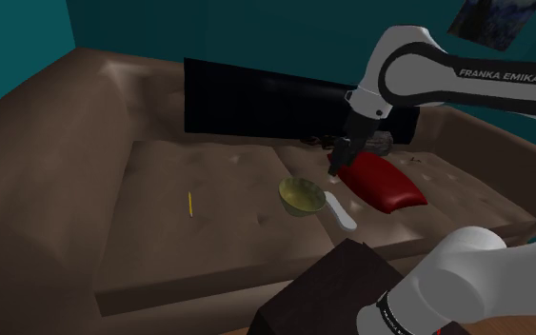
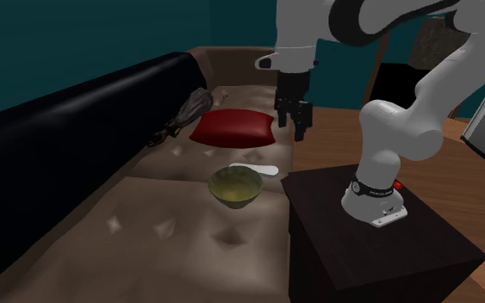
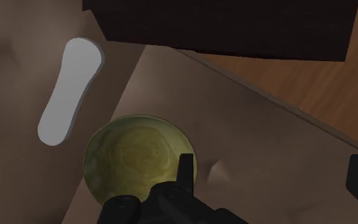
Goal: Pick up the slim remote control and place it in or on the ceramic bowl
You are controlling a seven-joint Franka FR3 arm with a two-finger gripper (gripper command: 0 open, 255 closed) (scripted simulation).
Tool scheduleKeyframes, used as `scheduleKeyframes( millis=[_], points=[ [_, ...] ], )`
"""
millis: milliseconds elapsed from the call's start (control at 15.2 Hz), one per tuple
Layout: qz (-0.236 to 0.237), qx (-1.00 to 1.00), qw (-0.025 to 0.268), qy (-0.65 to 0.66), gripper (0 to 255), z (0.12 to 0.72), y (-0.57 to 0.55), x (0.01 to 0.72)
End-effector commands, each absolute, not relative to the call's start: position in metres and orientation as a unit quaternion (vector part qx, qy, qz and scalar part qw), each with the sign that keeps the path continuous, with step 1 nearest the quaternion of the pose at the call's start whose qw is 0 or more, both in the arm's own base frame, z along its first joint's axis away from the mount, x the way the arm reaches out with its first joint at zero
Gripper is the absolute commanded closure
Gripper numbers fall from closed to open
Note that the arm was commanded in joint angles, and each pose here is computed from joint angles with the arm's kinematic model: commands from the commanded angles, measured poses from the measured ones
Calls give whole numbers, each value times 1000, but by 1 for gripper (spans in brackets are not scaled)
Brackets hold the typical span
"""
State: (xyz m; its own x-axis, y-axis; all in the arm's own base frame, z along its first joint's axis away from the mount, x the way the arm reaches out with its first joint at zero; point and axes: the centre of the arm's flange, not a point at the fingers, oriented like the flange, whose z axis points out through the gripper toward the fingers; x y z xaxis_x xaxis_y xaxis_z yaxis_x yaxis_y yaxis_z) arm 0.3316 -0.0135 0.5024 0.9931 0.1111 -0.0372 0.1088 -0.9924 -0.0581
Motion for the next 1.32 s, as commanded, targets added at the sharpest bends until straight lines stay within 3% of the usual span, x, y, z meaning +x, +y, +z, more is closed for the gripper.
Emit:
scheduleKeyframes(
  millis=[0,1254],
  points=[
    [19,-999,26,-40,0,485,-30,338],
    [19,-995,14,101,0,305,-199,366]
  ],
)
